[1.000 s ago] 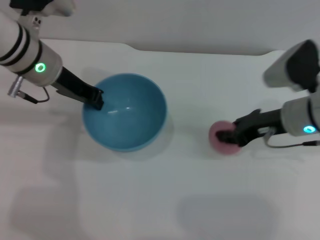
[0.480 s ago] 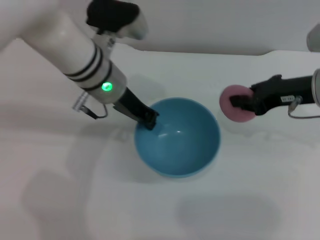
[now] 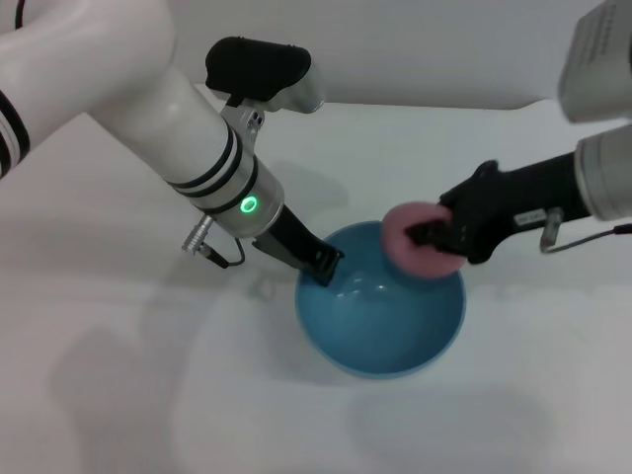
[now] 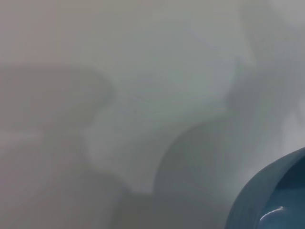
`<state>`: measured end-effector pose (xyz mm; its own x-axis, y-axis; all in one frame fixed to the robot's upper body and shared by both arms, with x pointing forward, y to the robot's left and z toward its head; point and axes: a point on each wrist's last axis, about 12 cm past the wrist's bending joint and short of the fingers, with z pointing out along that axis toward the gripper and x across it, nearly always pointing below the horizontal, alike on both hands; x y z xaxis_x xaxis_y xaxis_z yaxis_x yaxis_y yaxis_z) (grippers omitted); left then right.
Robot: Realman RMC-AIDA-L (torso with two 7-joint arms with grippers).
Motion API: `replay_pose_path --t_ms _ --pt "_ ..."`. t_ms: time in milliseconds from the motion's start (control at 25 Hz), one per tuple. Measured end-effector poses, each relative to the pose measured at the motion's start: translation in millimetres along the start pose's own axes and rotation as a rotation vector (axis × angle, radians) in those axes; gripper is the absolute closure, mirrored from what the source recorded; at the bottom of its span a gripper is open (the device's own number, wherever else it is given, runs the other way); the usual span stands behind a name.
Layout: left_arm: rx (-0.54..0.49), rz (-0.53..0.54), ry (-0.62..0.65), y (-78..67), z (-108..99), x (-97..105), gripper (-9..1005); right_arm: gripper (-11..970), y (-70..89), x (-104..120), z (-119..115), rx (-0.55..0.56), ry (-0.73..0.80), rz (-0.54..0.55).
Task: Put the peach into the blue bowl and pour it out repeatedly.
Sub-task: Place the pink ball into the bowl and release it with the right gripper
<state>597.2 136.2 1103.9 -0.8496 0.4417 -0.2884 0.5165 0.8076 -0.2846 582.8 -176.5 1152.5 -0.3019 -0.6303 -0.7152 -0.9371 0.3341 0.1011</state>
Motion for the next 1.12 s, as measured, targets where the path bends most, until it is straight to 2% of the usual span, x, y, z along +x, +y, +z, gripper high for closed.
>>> replay_pose_path --t_ms 200,400,880,1080,1120 --pt "0.012 -0.009 -0.004 -0.4 0.0 -0.2 991 905 8.0 4.4 12.6 -0.039 0.049 -0.018" --pt "0.013 -0.010 -0.007 -0.6 -0.5 -1.2 989 879 13.3 5.6 19.4 -0.063 0.076 -0.035" --pt "0.010 -0.009 -0.008 1.7 -1.6 -0.6 986 669 13.7 3.9 23.3 -0.053 0.080 -0.043" --pt "0.007 -0.007 -0.008 2.8 -1.7 -0.1 984 457 11.4 2.4 22.4 -0.037 0.065 -0.038" --pt "0.006 -0.007 -0.009 3.1 -1.7 0.0 984 457 10.5 1.8 22.1 -0.031 0.060 -0.037"
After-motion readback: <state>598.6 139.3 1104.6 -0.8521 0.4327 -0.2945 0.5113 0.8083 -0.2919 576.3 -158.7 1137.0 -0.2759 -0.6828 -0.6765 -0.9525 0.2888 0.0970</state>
